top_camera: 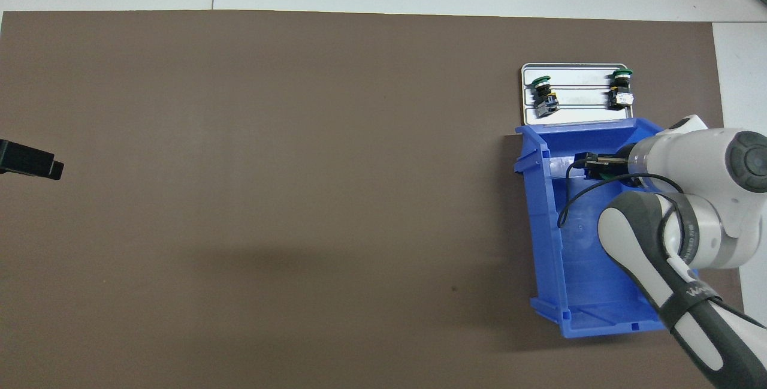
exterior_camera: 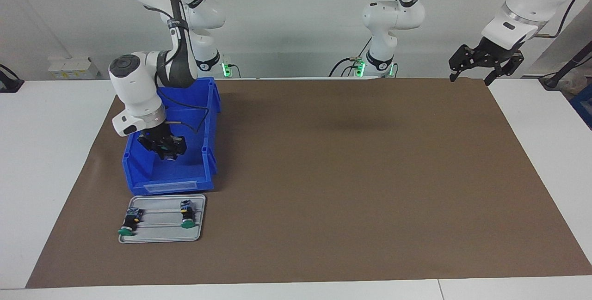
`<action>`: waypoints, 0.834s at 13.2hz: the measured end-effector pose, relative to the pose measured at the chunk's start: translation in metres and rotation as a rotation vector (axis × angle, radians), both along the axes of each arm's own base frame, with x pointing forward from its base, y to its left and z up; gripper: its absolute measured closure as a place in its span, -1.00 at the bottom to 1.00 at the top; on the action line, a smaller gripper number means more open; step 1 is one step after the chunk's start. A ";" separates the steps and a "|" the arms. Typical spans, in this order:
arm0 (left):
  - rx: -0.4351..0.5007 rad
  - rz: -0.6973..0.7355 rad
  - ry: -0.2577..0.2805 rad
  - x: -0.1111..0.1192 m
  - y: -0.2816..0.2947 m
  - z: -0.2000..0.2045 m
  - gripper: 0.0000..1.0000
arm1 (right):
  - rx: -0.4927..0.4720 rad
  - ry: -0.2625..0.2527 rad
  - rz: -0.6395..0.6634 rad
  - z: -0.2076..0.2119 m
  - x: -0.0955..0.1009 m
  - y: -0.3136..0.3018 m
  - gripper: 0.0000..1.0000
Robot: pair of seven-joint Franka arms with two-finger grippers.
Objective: Place and press button with both arms
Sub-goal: 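Lower the button into the blue bin and open the right gripper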
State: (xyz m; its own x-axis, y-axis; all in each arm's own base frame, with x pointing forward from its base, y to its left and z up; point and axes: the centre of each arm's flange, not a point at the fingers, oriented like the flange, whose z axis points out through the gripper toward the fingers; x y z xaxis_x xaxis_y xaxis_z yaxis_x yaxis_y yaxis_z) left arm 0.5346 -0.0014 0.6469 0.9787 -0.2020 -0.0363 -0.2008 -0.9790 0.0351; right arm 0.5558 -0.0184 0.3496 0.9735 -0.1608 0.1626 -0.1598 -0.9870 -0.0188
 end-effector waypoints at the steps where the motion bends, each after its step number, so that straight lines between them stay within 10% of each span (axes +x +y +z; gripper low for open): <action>1: 0.000 0.000 0.000 0.000 0.000 0.000 -1.00 | 0.000 -0.004 0.000 -0.007 0.000 0.000 0.10; 11: 0.000 0.000 0.000 0.000 0.000 0.000 -1.00 | 0.001 -0.009 0.007 -0.049 -0.005 0.004 0.11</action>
